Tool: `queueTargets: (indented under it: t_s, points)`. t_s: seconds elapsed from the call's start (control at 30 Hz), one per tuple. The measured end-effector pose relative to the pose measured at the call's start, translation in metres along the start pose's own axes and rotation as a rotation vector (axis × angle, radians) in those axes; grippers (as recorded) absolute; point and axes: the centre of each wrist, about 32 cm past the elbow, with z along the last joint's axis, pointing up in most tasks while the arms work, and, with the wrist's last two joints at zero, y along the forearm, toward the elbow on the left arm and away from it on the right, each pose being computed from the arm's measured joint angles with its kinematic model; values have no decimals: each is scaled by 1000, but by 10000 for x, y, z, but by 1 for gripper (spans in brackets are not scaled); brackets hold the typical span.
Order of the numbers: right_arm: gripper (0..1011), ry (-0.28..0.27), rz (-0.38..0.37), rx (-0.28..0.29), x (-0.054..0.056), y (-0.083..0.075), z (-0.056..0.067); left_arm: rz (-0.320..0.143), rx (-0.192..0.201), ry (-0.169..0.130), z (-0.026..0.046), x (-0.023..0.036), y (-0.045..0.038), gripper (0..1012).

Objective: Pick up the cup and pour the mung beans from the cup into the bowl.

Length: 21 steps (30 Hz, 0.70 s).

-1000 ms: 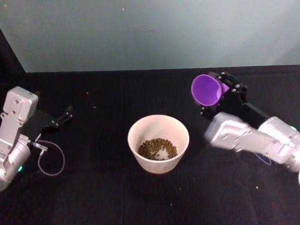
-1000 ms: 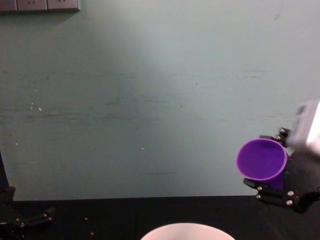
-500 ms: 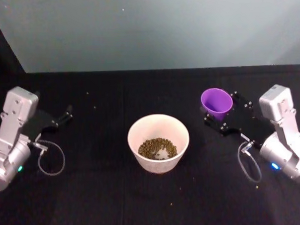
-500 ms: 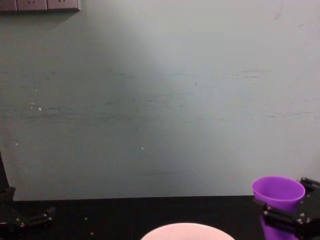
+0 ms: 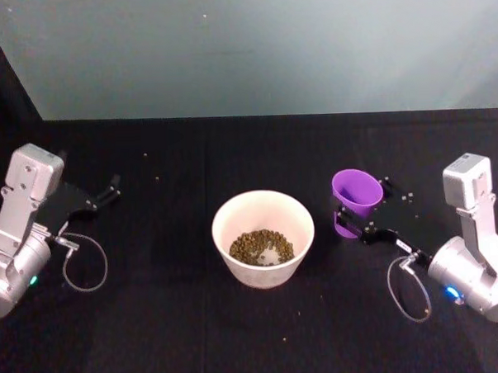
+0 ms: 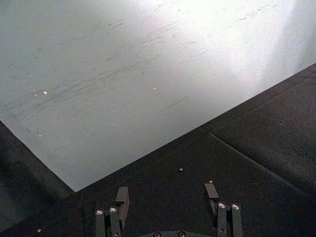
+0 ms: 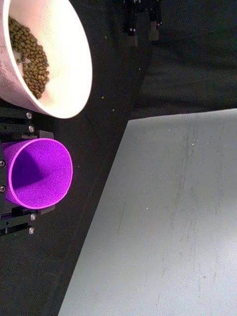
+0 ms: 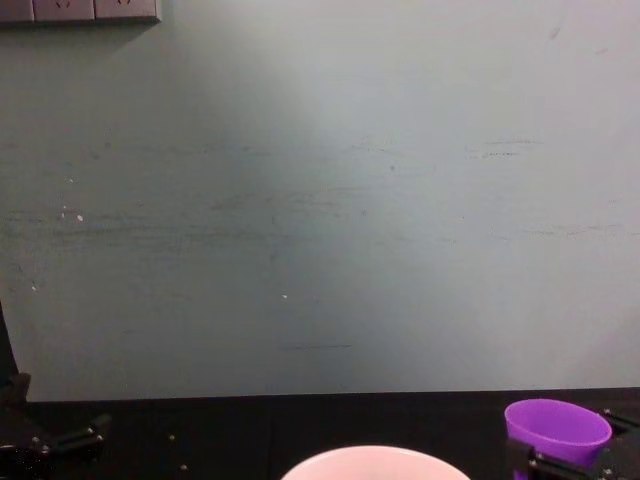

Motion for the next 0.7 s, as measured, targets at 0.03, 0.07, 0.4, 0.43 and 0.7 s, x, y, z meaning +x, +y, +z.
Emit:
queueTargets:
  t_s: [0.03, 0.07, 0.4, 0.43, 0.7]
  points:
    - [734, 1, 3, -3, -5, 0, -10, 0, 0, 0, 0, 0, 0, 1000]
    - [734, 1, 4, -6, -6, 0, -15, 0, 0, 0, 0, 0, 0, 1000]
    - [734, -9, 24, -30, 0, 18, -43, 0, 0, 0, 0, 0, 0, 1000]
    - [734, -9, 24, -29, 0, 18, -43, 0, 0, 0, 0, 0, 0, 1000]
    - [808, -8, 22, -25, 0, 15, -40, 0, 0, 0, 0, 0, 0, 1000]
